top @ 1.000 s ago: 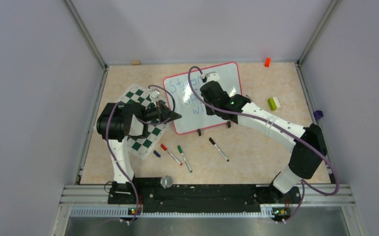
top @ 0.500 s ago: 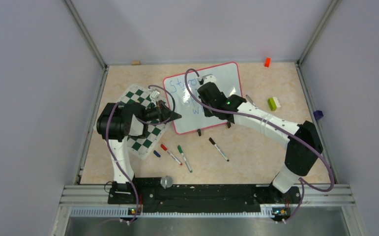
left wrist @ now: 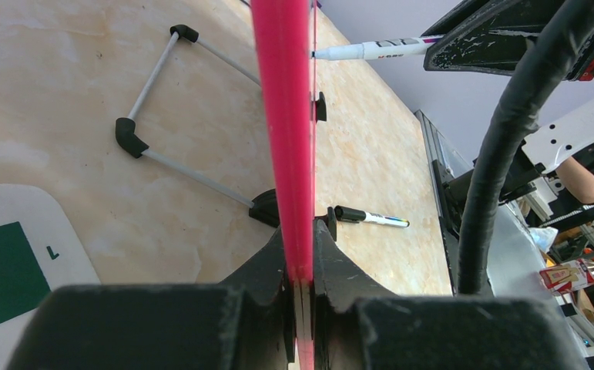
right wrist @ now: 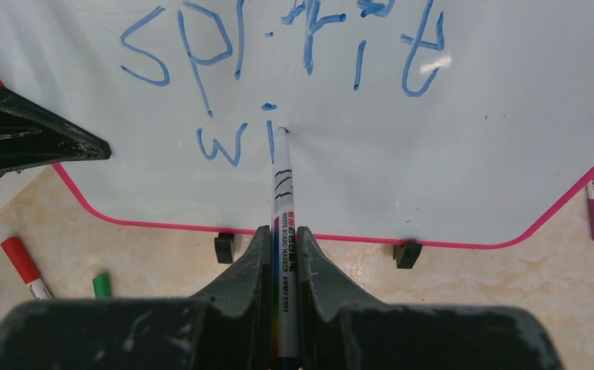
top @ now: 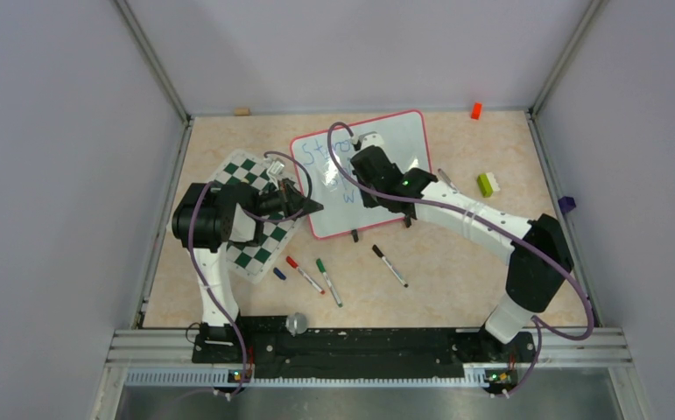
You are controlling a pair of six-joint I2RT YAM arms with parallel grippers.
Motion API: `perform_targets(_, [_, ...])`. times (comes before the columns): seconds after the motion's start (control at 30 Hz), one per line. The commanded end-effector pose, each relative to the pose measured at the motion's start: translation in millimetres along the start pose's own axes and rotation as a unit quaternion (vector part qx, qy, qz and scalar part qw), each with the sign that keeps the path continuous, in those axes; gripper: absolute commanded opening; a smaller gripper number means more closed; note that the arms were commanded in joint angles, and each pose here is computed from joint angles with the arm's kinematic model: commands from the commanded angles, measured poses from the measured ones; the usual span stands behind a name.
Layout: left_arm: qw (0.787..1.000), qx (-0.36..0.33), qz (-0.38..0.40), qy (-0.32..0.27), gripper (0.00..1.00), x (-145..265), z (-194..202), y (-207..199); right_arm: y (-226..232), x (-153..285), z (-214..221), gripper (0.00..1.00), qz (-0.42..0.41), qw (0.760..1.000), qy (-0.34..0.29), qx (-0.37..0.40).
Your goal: Write a sentence on the whiteboard
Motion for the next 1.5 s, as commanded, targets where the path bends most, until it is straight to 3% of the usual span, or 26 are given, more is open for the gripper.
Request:
perform_targets(0.0, [0.995, -0.077, -0.028, -0.052, 0.00, 7, -23, 8, -2, -1, -19, 0.00, 0.014, 1.000, -0.025, -0.007])
perform_targets(0.37, [0.995, -0.077, -0.028, -0.052, 0.00, 7, -23, 8, -13, 0, -18, 0.00, 0.056, 0.998, -0.019, -0.006])
perform_targets(0.93, [0.995, -0.077, -0.028, -0.052, 0.00, 7, -23, 8, -11, 24, -40, 0.00, 0.022, 0.998, -0.058, -0.020])
perform_targets(1.47, [0.995, -0.077, -0.028, -0.052, 0.00, 7, -23, 8, -5, 12, -44, 0.00, 0.018, 0.998, -0.057, -0.010])
Point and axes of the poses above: each gripper's point midway between its finger pads, its own x axis back along the fingers, its own y axis along the line the jaws close on, z = x × y, the point moved 4 cm from there along x, back along the fingers, and after that the axes turned 2 degrees about x, right-handed, at the moved point
